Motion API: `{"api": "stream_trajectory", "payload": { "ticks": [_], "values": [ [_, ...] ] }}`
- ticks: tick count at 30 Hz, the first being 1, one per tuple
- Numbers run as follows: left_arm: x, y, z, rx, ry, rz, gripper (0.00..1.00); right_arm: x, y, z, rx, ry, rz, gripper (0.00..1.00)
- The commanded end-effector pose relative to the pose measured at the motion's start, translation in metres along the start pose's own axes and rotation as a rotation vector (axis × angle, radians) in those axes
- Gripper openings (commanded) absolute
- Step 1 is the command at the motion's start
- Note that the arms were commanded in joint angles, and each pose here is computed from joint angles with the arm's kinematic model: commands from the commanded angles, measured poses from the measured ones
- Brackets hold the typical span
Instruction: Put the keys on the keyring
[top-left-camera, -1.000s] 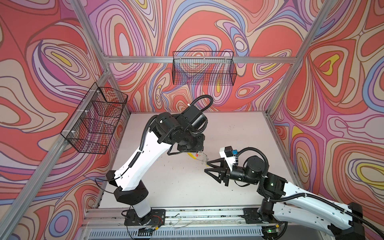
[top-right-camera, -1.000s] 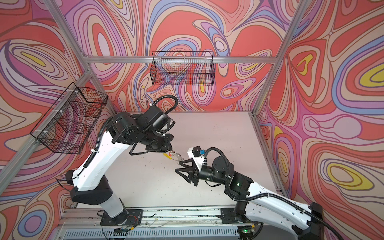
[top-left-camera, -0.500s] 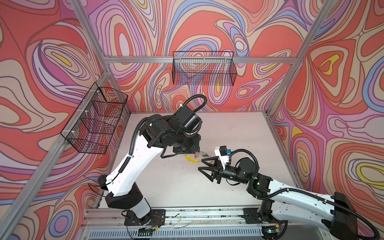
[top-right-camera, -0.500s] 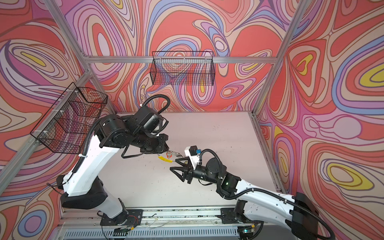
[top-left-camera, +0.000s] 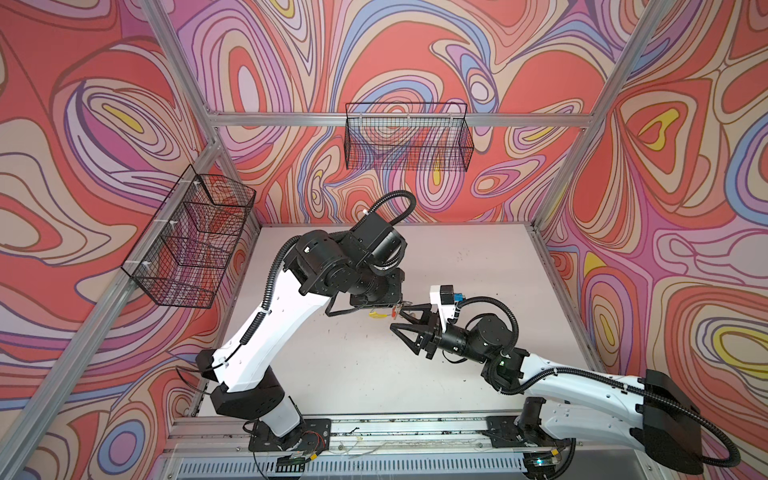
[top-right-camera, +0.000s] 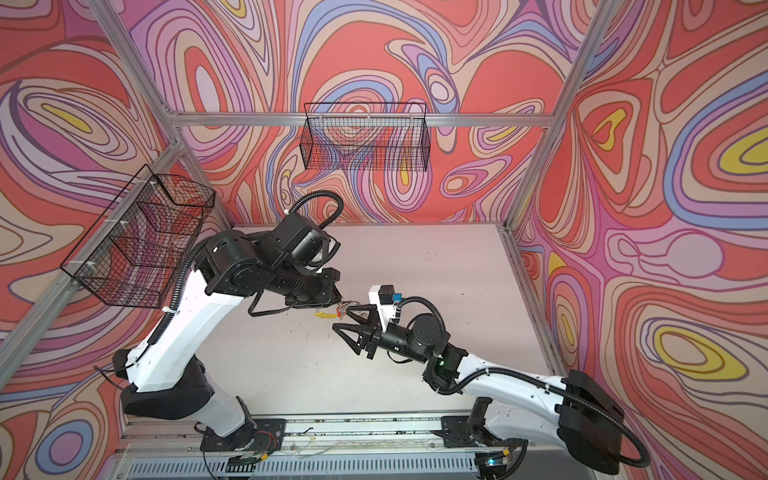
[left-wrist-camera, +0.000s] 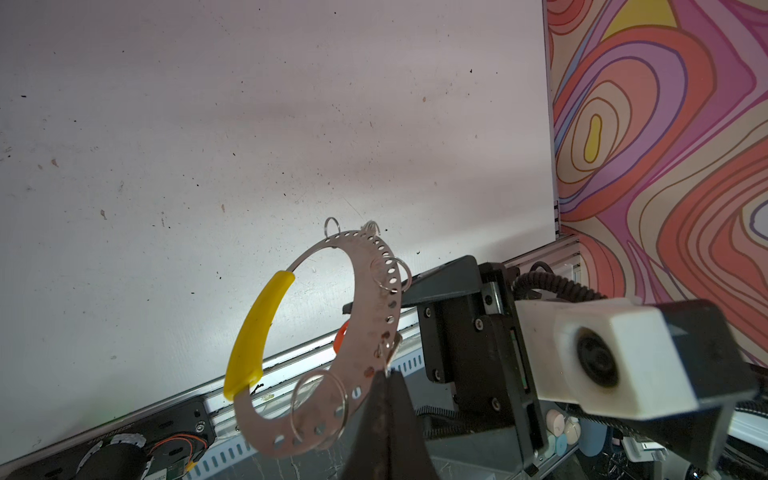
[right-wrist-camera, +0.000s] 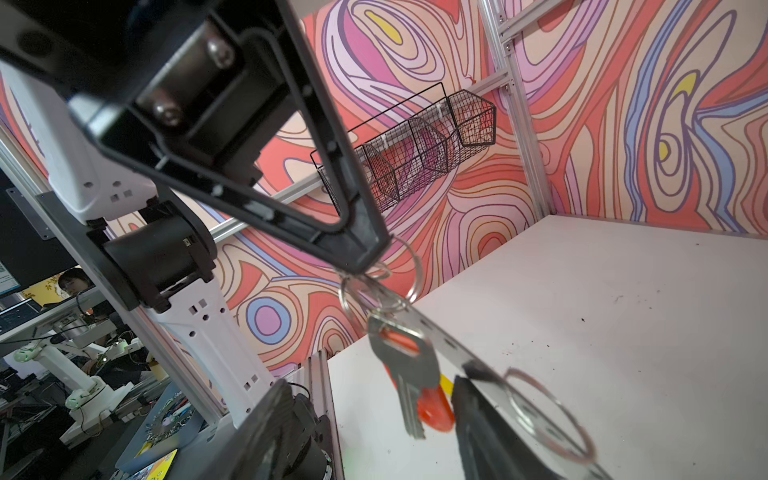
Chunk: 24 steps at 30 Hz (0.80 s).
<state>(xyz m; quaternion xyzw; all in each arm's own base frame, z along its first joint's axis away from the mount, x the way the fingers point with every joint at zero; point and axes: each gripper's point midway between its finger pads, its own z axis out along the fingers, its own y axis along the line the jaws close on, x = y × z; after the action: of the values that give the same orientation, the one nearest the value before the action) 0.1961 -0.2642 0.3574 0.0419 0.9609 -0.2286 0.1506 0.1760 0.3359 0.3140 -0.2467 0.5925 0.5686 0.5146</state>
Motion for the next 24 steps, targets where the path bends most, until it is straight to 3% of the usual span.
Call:
{"api": "stream_trajectory", "payload": {
  "ticks": [1, 16, 24],
  "values": [
    [0.001, -0.001, -0.011, 0.032, -0.021, -0.021, 0.00, -0.016, 0.003, -0.003, -0.009, -0.082, -0.016, 0.63],
    [0.003, -0.005, -0.009, 0.059, -0.011, -0.030, 0.00, -0.013, -0.004, 0.008, -0.019, -0.087, -0.012, 0.45],
    [0.003, -0.003, -0.007, 0.052, -0.012, -0.028, 0.00, -0.024, 0.002, 0.000, -0.031, -0.124, -0.022, 0.20]
  ]
}}
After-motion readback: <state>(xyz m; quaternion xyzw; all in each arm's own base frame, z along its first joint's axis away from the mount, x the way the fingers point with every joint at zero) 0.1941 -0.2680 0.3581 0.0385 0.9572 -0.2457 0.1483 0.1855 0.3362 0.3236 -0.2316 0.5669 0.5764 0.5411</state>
